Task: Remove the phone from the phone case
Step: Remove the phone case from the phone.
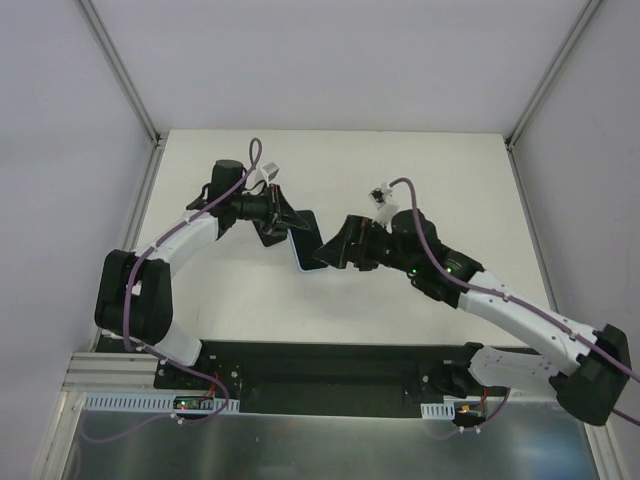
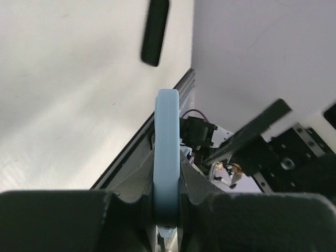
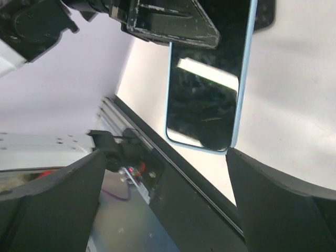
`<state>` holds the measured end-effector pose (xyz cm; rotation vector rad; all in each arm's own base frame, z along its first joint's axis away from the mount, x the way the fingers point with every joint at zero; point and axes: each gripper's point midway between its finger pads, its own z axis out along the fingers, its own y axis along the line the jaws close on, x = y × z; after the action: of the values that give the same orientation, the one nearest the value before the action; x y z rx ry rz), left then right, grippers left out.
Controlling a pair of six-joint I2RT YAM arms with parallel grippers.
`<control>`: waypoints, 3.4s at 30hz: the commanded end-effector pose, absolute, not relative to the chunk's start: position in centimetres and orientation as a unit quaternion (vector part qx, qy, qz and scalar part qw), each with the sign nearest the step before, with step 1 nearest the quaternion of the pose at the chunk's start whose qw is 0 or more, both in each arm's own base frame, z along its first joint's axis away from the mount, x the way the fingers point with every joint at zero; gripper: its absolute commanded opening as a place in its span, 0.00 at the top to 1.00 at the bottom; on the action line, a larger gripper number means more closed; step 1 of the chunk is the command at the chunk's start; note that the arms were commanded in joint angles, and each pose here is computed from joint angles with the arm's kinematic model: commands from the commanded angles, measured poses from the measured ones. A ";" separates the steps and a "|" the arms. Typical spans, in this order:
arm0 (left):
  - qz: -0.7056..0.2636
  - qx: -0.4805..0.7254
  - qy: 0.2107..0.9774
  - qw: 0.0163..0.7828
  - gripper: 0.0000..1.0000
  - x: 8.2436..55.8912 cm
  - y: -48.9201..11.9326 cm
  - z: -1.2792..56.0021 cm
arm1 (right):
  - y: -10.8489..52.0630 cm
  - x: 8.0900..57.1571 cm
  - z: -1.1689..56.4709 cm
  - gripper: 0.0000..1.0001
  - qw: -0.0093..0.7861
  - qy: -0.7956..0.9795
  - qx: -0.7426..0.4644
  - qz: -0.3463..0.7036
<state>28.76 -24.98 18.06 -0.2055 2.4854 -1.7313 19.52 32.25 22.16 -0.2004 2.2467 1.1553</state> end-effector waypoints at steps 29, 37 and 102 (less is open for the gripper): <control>-0.671 0.048 0.726 0.142 1.00 27.4 -25.4 35.3 | 33.1 19.1 35.4 0.98 0.257 0.602 -0.011 0.756; -0.710 0.002 0.693 0.126 1.00 30.3 -26.0 37.2 | 33.5 18.4 39.6 0.84 0.240 0.514 -0.045 0.822; -0.697 -0.139 0.703 0.022 1.00 27.8 -25.9 30.4 | 31.4 7.6 42.2 0.98 0.306 0.345 -0.464 0.756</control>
<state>24.98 -25.17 33.80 -0.1824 2.1533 -2.2255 13.06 33.75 34.32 -0.7892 1.6862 2.2211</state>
